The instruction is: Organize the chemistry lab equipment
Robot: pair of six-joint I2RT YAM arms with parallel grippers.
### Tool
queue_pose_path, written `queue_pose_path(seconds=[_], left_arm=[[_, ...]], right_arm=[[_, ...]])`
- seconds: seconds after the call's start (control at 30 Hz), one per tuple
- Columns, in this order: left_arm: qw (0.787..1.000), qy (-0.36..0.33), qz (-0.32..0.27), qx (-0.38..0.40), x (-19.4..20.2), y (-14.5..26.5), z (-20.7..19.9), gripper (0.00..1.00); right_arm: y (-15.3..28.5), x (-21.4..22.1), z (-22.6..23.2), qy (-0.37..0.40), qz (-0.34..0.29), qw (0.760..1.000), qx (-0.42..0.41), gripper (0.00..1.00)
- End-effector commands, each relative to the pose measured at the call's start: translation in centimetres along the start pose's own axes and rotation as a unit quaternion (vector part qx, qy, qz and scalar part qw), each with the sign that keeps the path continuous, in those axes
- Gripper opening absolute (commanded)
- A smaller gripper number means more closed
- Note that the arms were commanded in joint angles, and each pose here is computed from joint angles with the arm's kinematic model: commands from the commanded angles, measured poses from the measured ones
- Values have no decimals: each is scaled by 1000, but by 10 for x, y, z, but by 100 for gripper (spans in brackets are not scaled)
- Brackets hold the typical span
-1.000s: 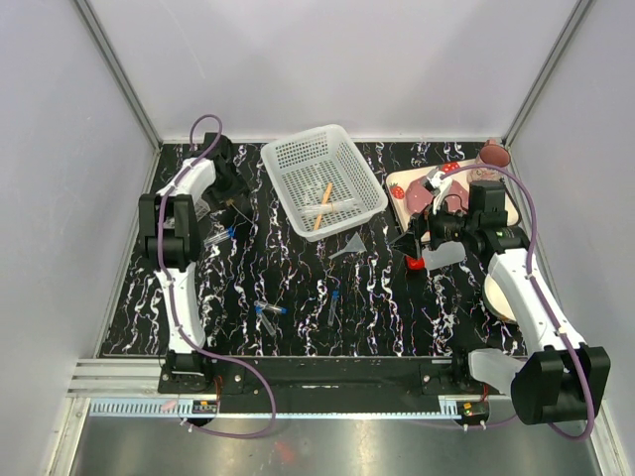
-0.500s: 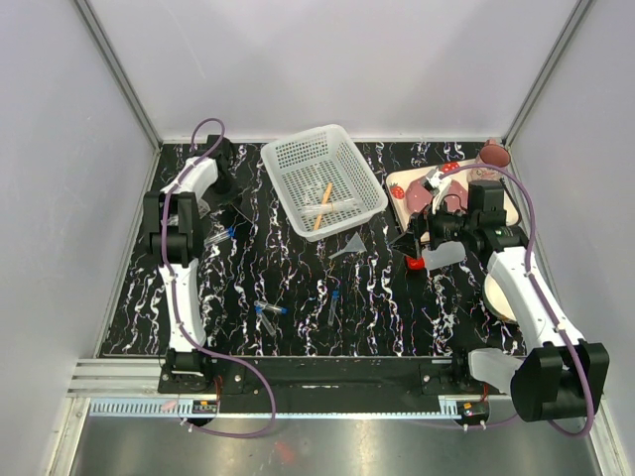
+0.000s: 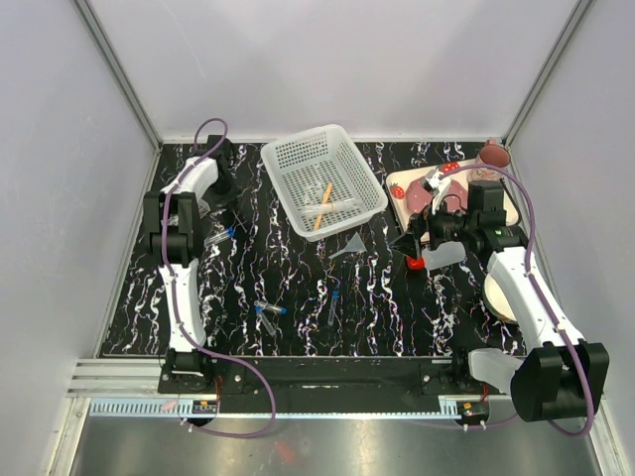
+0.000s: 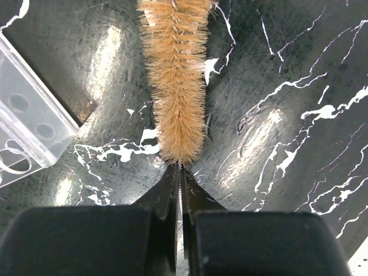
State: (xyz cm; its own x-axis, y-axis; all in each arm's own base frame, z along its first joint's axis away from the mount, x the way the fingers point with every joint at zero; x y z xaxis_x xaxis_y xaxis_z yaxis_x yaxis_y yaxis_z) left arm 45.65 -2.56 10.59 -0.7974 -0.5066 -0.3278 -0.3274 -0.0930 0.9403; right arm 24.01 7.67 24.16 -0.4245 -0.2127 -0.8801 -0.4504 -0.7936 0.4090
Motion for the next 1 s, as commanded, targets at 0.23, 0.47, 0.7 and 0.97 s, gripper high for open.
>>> queue_pose_path(seconds=[0.23,0.47,0.7,0.97], left_arm=[[983,-24,-110,144,-2,114,3,0],[923,-71,-149,349,48,176,9,0],[837,-101,-182,507,85,223,8,0],[787,-112,-141,590,115,242,-26,0]], right_arm=[[2,2,-6,37,-5,999,8,100],[2,9,-9,46,6,999,14,100],[4,11,-8,59,3,998,6,100],[3,13,-9,57,6,998,6,100]])
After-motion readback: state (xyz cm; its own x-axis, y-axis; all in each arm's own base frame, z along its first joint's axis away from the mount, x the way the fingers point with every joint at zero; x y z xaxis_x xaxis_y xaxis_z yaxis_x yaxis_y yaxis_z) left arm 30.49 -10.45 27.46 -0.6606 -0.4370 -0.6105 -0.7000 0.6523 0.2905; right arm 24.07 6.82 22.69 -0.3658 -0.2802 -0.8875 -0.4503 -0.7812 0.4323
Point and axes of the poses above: each gripper's point midway between its finger pads, its own y axis back along the fingers, its own z axis along the line the jaws close on, x = y × z, the point moved 9 cm from there along y, back along the fingers, and after that the axes turned 2 degrees about y, right-handed, at the moved point
